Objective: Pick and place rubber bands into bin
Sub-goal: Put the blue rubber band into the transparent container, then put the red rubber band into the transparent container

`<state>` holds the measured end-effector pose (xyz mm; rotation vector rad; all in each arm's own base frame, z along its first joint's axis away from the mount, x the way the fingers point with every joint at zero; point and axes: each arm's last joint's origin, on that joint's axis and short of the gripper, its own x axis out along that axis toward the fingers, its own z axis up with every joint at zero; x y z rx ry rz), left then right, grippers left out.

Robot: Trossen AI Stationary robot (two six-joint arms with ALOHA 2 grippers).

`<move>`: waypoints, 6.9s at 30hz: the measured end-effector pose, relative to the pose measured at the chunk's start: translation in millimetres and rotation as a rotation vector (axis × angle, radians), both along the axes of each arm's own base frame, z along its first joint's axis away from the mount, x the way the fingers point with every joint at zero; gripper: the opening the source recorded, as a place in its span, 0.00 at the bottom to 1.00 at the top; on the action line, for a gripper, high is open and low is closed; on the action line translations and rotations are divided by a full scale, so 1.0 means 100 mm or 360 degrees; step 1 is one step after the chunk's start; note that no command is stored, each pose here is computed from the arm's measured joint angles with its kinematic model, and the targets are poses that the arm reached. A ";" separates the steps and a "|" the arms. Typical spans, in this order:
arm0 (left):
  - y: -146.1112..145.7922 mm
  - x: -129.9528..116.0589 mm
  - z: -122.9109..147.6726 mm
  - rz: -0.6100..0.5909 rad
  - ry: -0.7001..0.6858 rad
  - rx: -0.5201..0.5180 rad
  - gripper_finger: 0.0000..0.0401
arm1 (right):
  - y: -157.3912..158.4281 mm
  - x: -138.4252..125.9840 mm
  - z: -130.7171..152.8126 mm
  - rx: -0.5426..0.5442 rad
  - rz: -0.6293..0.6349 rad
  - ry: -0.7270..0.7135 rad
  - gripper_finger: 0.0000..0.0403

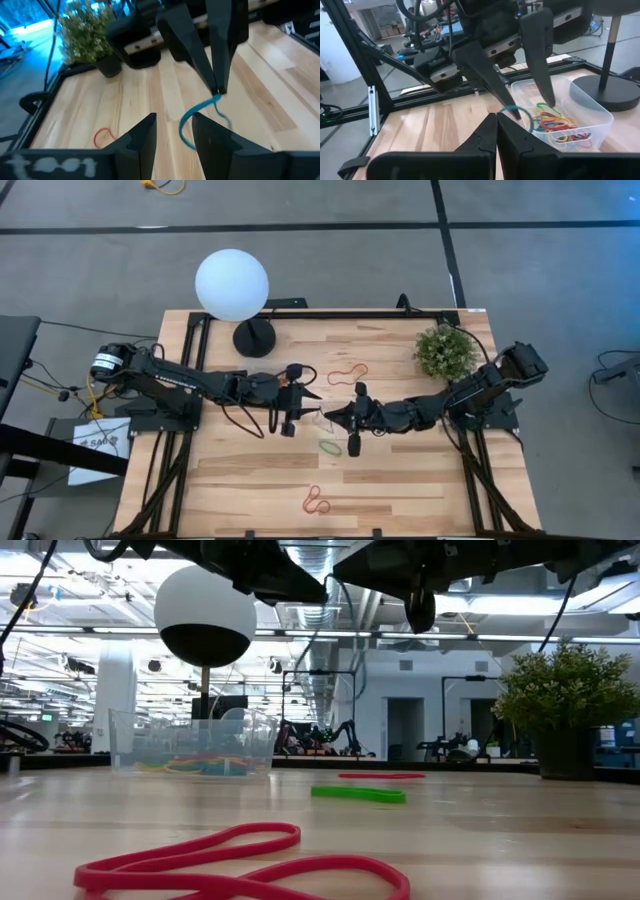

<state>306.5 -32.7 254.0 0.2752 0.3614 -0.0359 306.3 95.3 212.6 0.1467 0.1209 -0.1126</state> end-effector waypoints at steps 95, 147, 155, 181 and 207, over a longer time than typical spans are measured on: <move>-0.56 0.34 -1.33 -0.0395 0.0948 -0.0168 0.30 | -0.14 -0.02 -0.19 -0.0077 -0.0156 0.0317 0.23; 0.73 -0.75 -0.68 0.1212 0.1072 0.0003 0.03 | -0.16 -0.07 -0.31 -0.0103 -0.0181 0.0515 0.23; 0.75 -0.67 -0.89 0.1181 0.1219 0.0106 0.18 | -0.37 -0.04 -0.48 -0.0059 -0.0338 0.0669 0.28; 0.69 -0.80 0.18 0.1222 0.0612 -0.0132 0.26 | -1.17 0.30 -1.21 -0.0011 -0.0742 0.1044 0.43; 0.39 -0.76 0.17 0.0945 0.0636 -0.0318 0.26 | -1.15 0.55 -1.20 0.0101 -0.0380 0.0988 0.01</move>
